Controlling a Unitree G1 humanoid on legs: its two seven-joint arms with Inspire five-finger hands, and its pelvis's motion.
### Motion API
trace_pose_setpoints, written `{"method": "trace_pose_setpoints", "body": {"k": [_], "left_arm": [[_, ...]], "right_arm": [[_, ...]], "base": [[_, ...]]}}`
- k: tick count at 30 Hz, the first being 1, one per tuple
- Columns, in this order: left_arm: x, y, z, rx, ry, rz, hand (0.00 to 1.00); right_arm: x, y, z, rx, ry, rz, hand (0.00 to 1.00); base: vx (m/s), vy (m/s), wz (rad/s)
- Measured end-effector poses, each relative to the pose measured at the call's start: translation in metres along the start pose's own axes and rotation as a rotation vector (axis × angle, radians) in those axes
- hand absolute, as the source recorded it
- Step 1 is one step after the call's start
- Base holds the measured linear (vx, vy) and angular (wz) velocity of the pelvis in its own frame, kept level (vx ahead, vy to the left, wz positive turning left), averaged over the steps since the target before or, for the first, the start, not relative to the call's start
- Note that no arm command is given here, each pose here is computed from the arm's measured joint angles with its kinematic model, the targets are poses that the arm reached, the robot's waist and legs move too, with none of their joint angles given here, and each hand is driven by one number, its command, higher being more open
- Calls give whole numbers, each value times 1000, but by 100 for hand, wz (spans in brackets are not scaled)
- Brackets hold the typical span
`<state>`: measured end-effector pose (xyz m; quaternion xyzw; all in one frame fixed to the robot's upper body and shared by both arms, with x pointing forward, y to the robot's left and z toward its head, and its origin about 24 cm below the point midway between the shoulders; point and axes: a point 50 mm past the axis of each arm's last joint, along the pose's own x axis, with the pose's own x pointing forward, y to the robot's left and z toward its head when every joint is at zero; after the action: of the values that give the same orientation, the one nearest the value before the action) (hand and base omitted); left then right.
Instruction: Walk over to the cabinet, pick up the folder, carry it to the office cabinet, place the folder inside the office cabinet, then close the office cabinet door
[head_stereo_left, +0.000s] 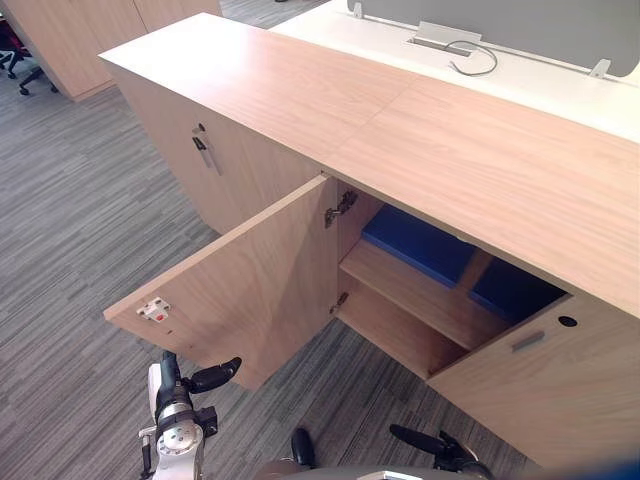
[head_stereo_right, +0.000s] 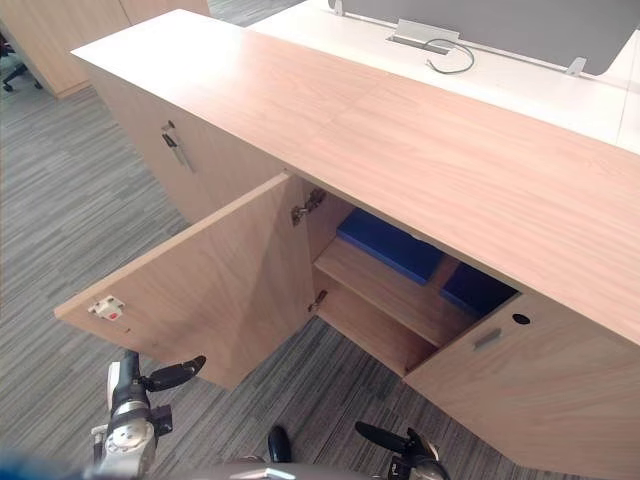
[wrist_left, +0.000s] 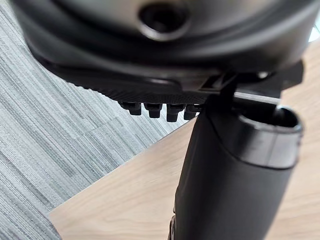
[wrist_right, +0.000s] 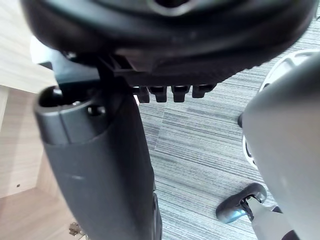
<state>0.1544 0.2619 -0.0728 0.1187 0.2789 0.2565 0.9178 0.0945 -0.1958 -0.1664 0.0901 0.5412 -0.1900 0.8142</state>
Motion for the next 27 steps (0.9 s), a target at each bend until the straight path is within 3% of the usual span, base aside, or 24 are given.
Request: {"method": "trace_pose_setpoints", "body": {"k": [8,13,16,18,22,24,27], "left_arm": [[-3,-8,1,150,-39,-148,100],[-19,-15,6,428,-159,-330,100],[-45,-32,7,643,-273,-526,100],[-67,-52,18,803,-446,-679,100],[-105,-94,25,906,-695,-924,100],[-119,-114,43,882,-864,-1007,100],[-165,-135,92,702,-1241,-1109,100]], "right_arm": [[0,-10,2,-39,-15,-8,100],[0,-15,1,-53,-9,-17,100],[0,-26,1,-96,-11,-40,100],[0,-27,2,-138,-18,-40,100],[0,-27,2,-162,-20,-40,100],[0,-25,1,-177,-21,-31,100],[0,-22,-1,-182,-22,-24,100]], "base": [[-71,14,1],[-121,33,13],[-112,80,26],[-83,99,37],[10,111,3],[29,84,-1],[14,70,1]]}}
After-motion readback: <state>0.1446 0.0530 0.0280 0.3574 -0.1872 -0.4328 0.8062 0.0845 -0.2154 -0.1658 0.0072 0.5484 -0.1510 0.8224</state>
